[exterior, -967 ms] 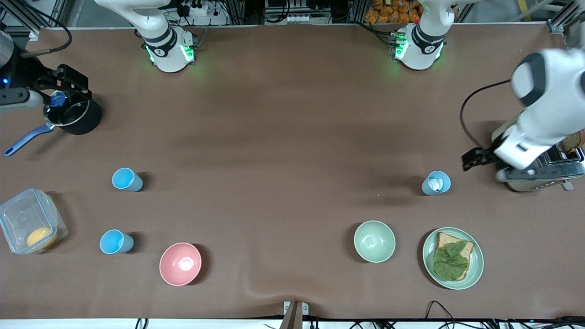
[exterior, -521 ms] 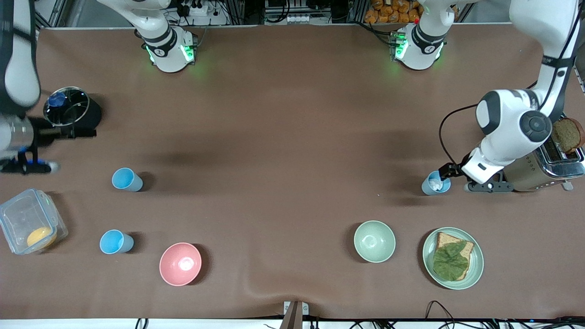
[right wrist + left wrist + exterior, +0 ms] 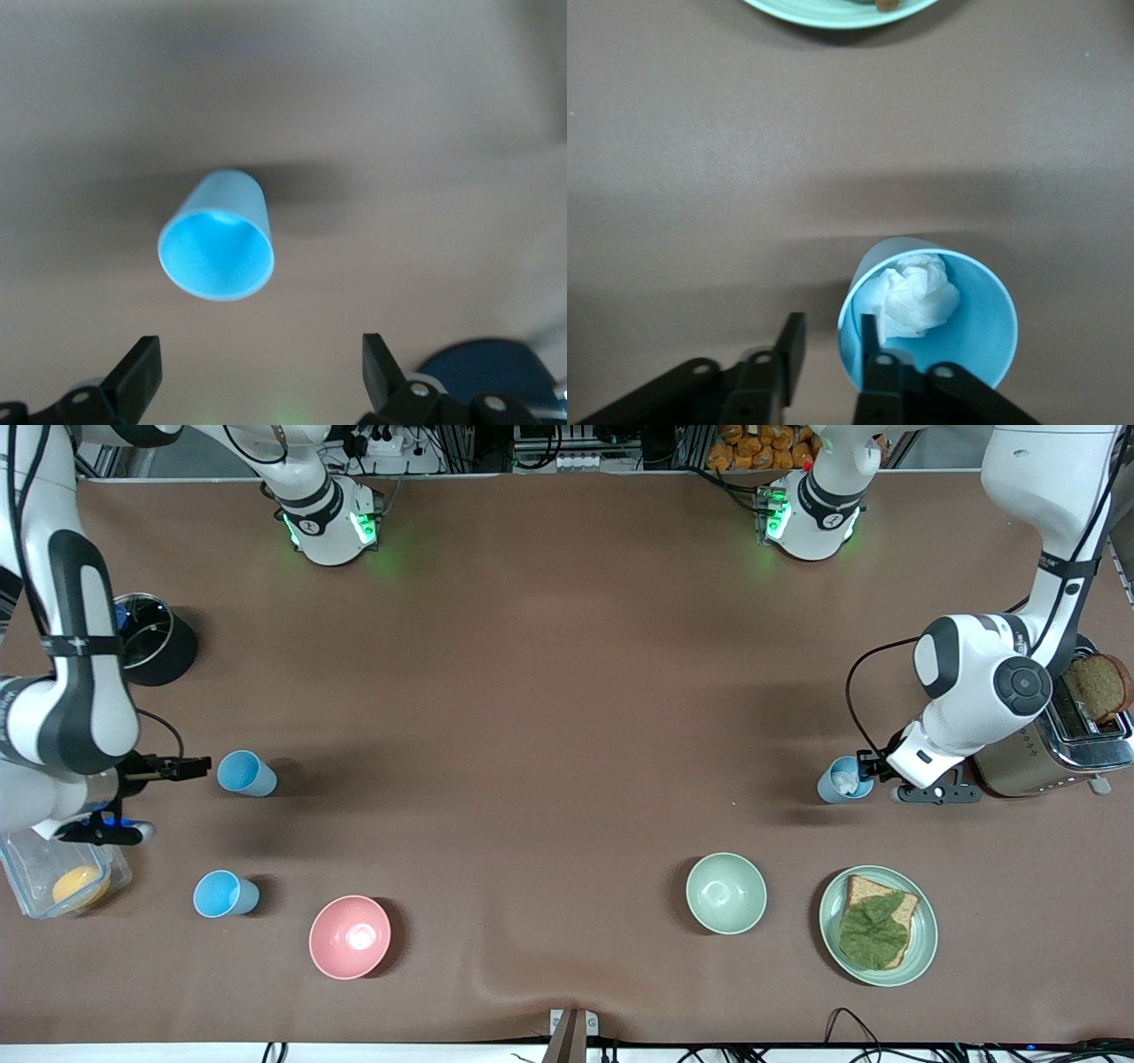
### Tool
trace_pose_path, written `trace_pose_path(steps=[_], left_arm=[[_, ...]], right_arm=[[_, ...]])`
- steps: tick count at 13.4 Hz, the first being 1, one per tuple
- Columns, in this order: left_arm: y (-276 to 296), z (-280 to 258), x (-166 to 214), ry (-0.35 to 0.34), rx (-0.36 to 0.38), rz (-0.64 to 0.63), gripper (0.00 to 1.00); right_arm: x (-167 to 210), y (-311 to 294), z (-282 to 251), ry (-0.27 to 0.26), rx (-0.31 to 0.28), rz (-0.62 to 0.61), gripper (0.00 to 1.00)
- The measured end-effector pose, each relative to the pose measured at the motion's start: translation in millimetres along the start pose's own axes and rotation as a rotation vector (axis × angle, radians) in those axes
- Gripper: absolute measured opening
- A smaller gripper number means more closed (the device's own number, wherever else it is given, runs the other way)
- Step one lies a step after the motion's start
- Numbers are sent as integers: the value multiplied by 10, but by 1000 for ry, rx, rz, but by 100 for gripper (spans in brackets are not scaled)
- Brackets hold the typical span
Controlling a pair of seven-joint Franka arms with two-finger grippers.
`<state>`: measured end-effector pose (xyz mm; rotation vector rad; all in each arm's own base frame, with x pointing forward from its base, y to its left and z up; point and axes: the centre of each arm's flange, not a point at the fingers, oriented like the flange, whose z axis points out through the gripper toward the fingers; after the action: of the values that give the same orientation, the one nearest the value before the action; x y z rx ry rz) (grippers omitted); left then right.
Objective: Stack blue cups with both arms
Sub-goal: 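Carry the blue cup toward the table middle while the right gripper lifts its cup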
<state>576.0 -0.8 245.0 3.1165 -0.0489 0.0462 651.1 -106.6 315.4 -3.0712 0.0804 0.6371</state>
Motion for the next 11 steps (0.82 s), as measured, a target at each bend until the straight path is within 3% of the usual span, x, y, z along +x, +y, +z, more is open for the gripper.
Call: trace_pose_path(steps=[2, 5, 7, 10, 11], left_arm=[[17, 51, 2, -7, -4, 0, 5], [92, -13, 57, 11, -10, 10, 4], [355, -200, 224, 61, -29, 12, 4], [1351, -490, 348, 111, -97, -45, 4], [1755, -507, 301, 106, -116, -79, 4]], right_arm=[[82, -62, 174, 46, -20, -14, 100], [118, -62, 577, 58, -57, -32, 100], [99, -67, 707, 42, -59, -35, 100], [48, -114, 921, 2, -55, -44, 100], [49, -118, 949, 6, -55, -45, 90]])
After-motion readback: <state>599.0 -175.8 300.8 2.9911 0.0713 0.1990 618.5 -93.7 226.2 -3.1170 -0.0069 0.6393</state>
